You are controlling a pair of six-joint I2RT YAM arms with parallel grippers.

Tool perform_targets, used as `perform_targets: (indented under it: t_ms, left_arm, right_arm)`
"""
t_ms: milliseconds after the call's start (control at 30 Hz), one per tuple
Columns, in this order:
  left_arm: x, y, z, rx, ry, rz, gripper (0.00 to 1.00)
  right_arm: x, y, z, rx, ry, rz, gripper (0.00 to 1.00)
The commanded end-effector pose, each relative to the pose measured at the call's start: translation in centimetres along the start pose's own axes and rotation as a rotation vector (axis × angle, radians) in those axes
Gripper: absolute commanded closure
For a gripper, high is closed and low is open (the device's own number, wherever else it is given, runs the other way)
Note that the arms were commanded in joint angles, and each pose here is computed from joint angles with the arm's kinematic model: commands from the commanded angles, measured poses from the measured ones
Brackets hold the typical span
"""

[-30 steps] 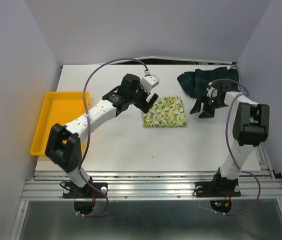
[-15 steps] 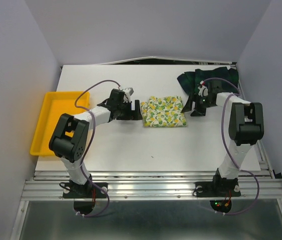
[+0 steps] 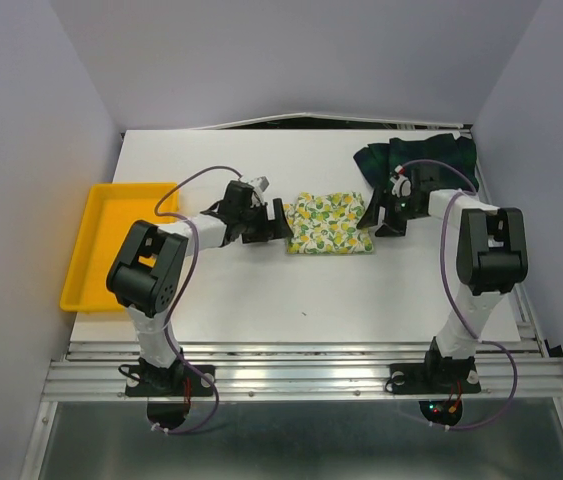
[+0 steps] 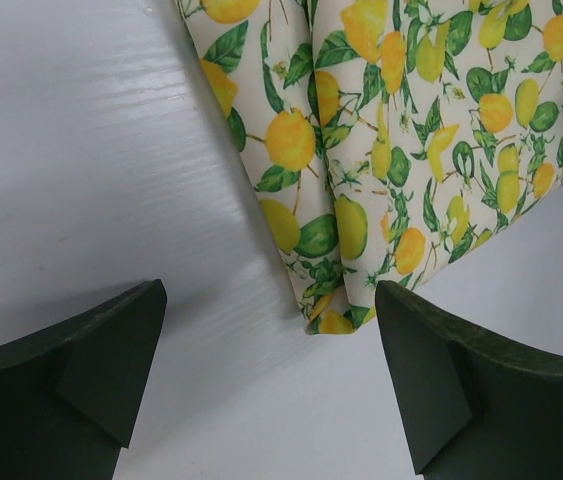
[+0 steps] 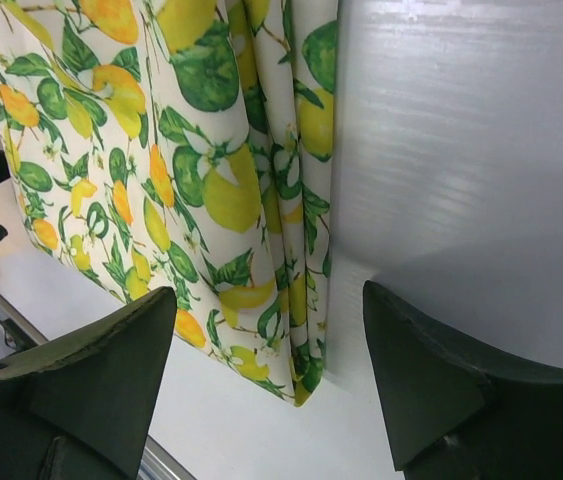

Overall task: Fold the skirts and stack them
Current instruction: Neatly place the folded skirt to the corner

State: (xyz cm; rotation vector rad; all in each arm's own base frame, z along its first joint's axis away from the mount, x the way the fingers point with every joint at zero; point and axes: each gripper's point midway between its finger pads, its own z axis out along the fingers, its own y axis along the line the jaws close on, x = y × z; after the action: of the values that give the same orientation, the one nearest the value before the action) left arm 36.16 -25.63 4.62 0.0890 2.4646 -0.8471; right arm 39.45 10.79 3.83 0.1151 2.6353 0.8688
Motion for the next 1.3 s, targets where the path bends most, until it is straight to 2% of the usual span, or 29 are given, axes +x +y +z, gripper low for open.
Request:
perform_targets:
  t_ms: [0,433,567,667,733,767,800,833,867,900,933,967,1100,1133,1200,1267]
  left_arm:
    - [1.7,-0.6,0.2,0.015,0.036,-0.034,0.01]
    - [5.1,-1.3,1.8,-0.062,0.133,-0.071,0.09]
    - [5.1,-0.5,2.4,-0.1,0.135,-0.077,0.11]
    - [5.0,-0.1,3.1,-0.117,0.136,-0.08,0.16]
    - [4.7,-0.4,3.4,-0.113,0.14,-0.076,0.26]
    - [4.7,-0.2,3.6,-0.119,0.144,-0.075,0.31]
    - [4.5,-0.3,3.7,-0.12,0.14,-0.068,0.36]
    - [4.1,-0.3,3.7,-0.127,0.132,-0.066,0.47]
    - [4.0,-0.3,3.8,-0.129,0.129,-0.064,0.52]
    - [3.5,-0.5,3.8,-0.135,0.115,-0.053,0.63]
    - [3.2,-0.5,3.7,-0.142,0.106,-0.044,0.69]
    - [2.9,-1.0,3.7,-0.145,0.095,-0.016,0.77]
    - [1.9,-1.8,3.3,-0.187,0.067,0.032,0.9]
    - [1.8,-1.6,3.2,-0.211,0.066,0.042,0.93]
    - [1.5,-2.1,3.4,-0.213,0.067,0.073,1.0]
    - [0.6,-2.5,3.4,-0.229,0.057,0.097,1.0]
  right_arm:
    - [5.0,-4.0,-0.4,0.216,0.145,0.045,0.18]
    - [8.2,-2.7,0.1,0.169,0.216,0.072,0.21]
    - [8.7,-2.1,1.0,0.141,0.236,0.073,0.27]
    - [8.3,-2.2,1.6,0.13,0.232,0.071,0.37]
    - [7.7,-2.3,1.8,0.137,0.215,0.065,0.39]
    - [7.4,-2.3,1.8,0.14,0.204,0.065,0.45]
    - [7.2,-2.3,1.7,0.143,0.189,0.061,0.47]
    - [6.3,-2.0,1.5,0.145,0.148,0.046,0.51]
    - [5.7,-1.9,1.3,0.146,0.124,0.034,0.54]
    - [5.5,-1.5,1.3,0.143,0.108,0.016,0.57]
    - [4.7,-1.4,1.1,0.149,0.079,0.001,0.6]
    - [3.9,-0.6,0.8,0.141,0.051,-0.03,0.67]
    - [1.8,0.7,0.4,0.149,-0.007,-0.1,0.88]
    - [1.6,0.8,0.5,0.165,-0.009,-0.12,0.98]
    - [0.5,1.4,0.5,0.174,-0.028,-0.15,0.99]
    - [0.2,2.0,0.7,0.193,-0.034,-0.19,0.99]
